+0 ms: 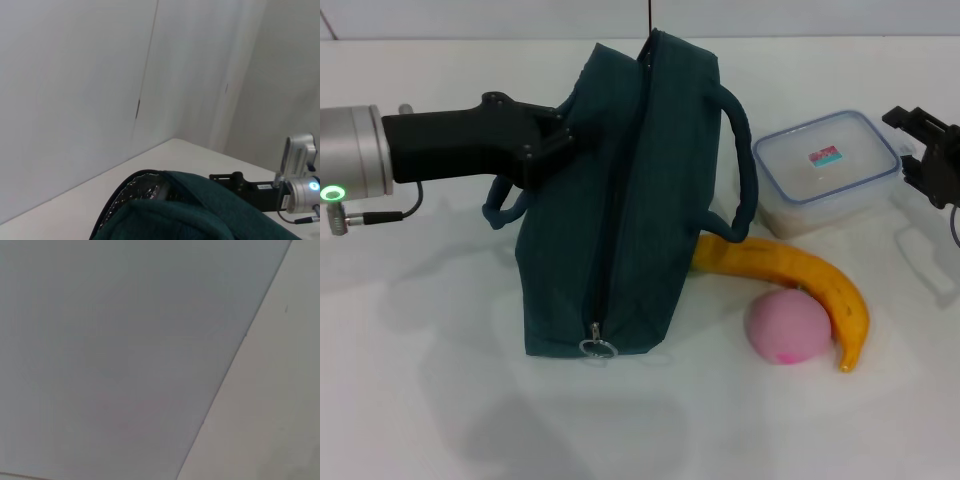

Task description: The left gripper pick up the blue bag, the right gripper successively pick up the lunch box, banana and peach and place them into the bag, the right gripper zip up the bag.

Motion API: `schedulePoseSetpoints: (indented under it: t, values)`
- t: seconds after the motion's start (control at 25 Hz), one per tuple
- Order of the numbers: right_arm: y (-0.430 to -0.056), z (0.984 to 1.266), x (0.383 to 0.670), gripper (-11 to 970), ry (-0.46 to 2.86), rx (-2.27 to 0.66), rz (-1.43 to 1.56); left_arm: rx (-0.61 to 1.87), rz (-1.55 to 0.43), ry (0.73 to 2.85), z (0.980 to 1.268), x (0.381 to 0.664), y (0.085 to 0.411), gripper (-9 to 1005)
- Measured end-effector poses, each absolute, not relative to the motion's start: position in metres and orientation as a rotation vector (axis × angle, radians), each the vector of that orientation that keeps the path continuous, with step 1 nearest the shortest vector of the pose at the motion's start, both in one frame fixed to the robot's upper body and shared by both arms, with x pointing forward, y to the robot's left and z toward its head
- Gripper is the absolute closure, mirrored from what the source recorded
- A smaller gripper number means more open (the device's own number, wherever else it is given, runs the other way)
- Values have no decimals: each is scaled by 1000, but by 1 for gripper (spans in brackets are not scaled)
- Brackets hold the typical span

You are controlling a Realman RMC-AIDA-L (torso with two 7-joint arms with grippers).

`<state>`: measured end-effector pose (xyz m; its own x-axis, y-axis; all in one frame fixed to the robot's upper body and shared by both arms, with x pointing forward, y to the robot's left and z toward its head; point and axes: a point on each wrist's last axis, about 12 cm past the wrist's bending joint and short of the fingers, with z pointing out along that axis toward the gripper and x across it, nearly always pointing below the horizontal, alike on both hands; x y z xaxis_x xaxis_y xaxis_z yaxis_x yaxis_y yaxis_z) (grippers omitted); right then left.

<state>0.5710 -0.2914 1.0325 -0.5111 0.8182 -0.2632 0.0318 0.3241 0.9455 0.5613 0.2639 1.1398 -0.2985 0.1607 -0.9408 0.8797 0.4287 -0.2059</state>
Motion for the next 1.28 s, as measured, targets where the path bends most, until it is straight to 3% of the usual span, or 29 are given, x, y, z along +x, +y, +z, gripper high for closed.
schedulePoseSetpoints:
  t: [0.4, 1.28]
  values:
    - [-288, 1038, 581, 327, 1831, 743, 1264, 918, -981, 1715, 1140, 560, 257, 955]
    - [-270, 1039, 587, 452, 1841, 672, 1251, 909, -973, 1731, 1137, 558, 261, 954]
